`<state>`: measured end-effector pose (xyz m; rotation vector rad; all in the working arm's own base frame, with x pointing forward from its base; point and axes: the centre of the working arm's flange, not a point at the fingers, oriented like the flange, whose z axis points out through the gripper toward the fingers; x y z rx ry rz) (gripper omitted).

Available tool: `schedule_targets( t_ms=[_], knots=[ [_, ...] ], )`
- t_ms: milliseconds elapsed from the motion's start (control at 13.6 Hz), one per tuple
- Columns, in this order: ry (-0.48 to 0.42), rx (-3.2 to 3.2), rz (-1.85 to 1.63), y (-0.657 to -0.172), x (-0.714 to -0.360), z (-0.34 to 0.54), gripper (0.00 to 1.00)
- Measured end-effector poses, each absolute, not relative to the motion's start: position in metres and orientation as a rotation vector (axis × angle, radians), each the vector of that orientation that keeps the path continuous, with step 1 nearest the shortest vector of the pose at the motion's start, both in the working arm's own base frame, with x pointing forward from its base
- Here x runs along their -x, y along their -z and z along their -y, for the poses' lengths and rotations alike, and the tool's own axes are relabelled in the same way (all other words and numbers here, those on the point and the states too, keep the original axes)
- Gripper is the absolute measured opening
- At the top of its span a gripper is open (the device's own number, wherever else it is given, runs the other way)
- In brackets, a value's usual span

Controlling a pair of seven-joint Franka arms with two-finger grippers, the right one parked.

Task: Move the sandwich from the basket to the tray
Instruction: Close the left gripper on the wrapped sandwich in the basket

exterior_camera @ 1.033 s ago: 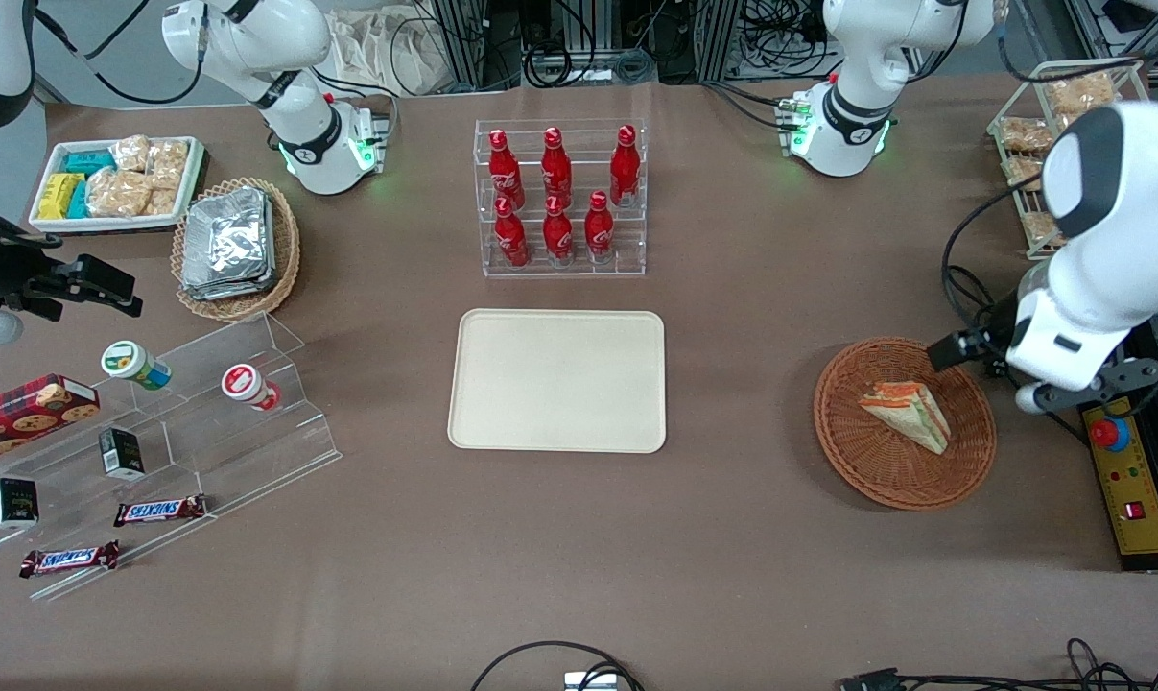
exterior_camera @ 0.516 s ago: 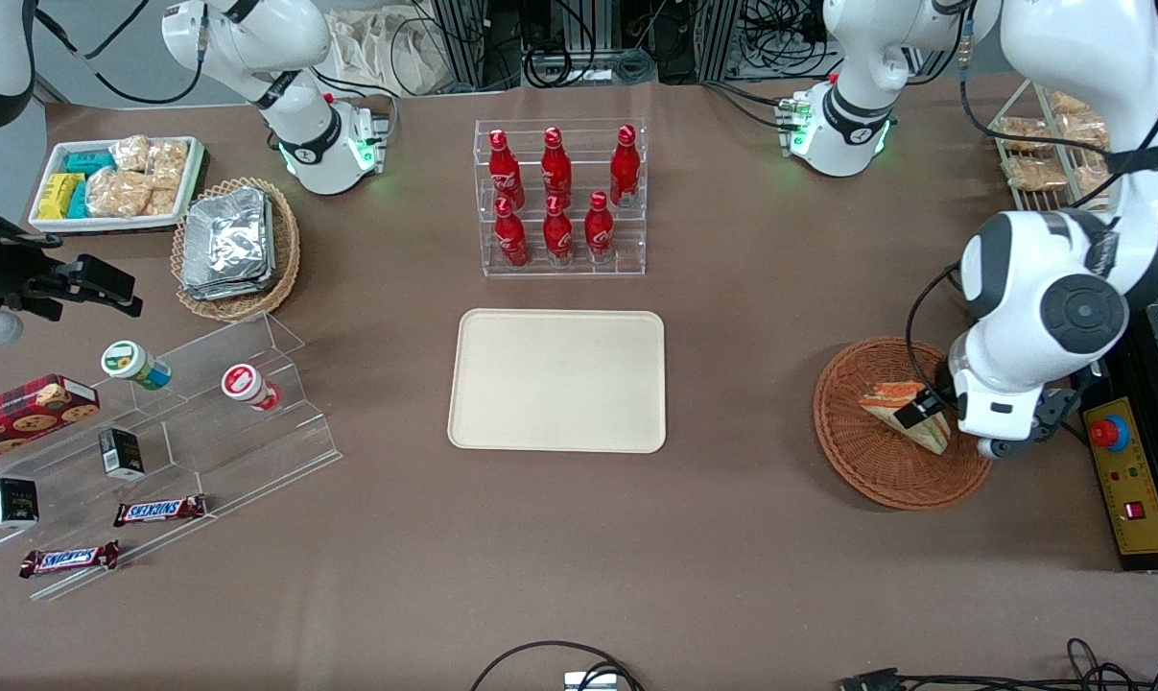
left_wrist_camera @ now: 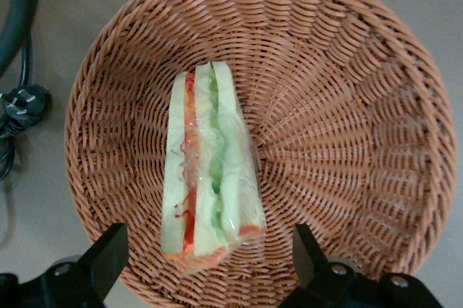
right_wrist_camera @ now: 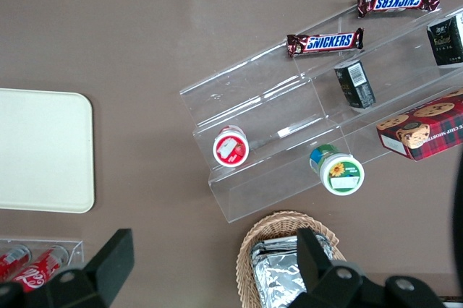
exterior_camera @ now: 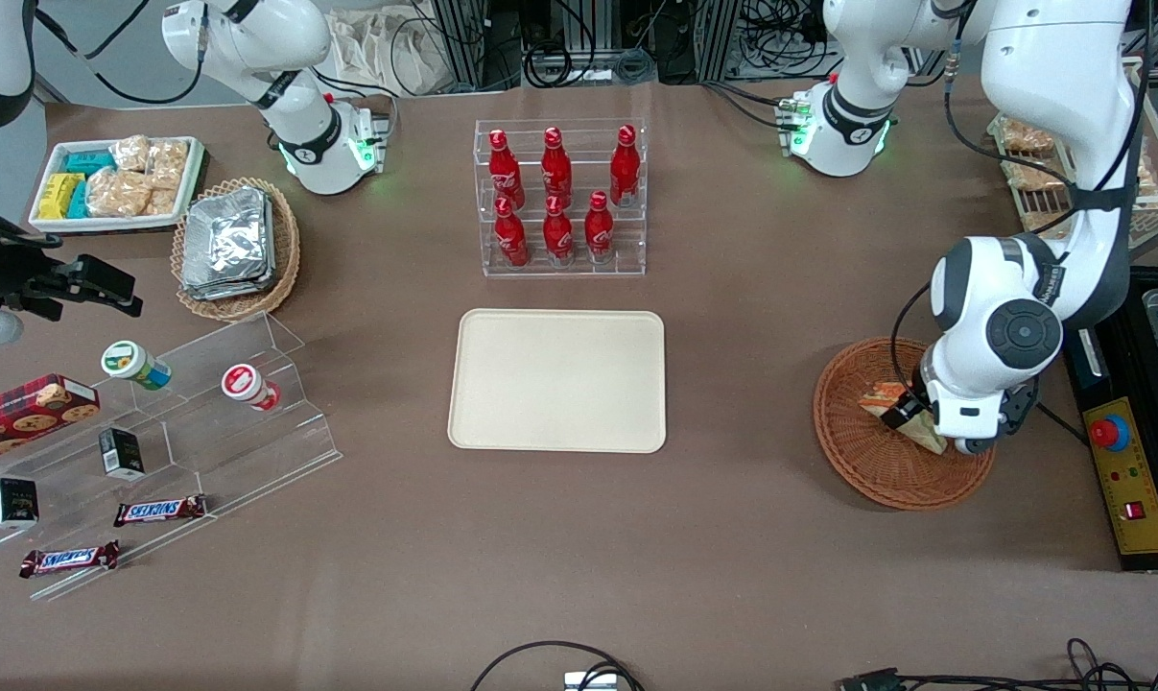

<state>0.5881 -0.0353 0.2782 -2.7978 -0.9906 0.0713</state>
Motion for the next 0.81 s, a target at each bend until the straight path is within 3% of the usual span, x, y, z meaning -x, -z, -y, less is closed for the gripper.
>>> schedule_targets(
  t_ms=[443,590,811],
  knots=[
    [-0.045,2.806,0.992,-0.255,-0.592,0.032,1.0],
    [-0.04,2.806,0.997,-0.247,-0.593,0.03,0.95],
    [-0.048,2.799,1.007,-0.241,-0.592,0.025,0.61]
  ],
)
